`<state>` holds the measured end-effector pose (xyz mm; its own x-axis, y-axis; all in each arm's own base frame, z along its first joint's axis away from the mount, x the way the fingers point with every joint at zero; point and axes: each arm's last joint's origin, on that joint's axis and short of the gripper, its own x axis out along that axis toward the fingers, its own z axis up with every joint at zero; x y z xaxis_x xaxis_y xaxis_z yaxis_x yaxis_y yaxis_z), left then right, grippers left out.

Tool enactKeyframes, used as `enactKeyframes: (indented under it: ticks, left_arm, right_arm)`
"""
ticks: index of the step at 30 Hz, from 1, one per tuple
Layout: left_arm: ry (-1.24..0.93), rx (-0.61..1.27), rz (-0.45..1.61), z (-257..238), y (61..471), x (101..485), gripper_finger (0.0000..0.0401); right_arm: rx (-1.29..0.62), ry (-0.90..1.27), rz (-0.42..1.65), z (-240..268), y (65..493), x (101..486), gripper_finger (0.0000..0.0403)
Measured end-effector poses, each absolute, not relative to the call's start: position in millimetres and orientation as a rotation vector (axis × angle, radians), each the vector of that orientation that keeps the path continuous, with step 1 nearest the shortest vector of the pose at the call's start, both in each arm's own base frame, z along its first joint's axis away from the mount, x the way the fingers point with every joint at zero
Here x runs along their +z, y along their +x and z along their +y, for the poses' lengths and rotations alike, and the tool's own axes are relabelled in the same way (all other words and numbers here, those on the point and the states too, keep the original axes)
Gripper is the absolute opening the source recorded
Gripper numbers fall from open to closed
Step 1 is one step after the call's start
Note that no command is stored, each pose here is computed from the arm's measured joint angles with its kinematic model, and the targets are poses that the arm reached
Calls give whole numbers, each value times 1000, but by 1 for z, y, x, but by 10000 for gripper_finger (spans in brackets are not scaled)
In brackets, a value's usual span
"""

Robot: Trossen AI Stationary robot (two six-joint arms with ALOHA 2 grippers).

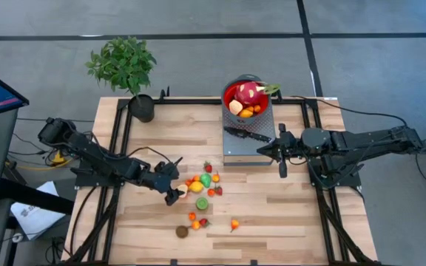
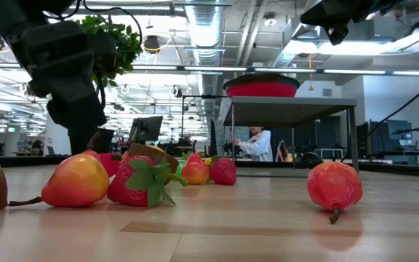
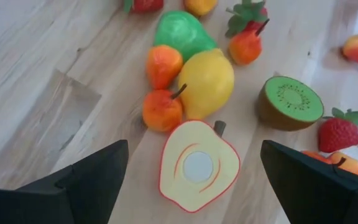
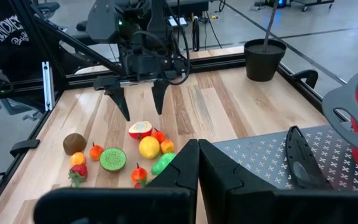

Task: Pick & Place Fruit
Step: Put the red half apple into the red colander on the shelf

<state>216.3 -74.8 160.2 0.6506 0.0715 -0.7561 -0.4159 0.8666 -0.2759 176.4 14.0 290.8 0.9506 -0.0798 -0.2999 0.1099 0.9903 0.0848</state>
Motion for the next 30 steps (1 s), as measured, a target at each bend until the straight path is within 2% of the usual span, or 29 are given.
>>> enactKeyframes:
  ticks: [17,30]
  left_arm:
    - [-490,291,802,-75,217,161,360]
    - [-491,167,683,-95,227,181,360]
  right_arm:
    - [-98,97,324,14,176,289,3]
    - [-99,99,326,14,176,288,3]
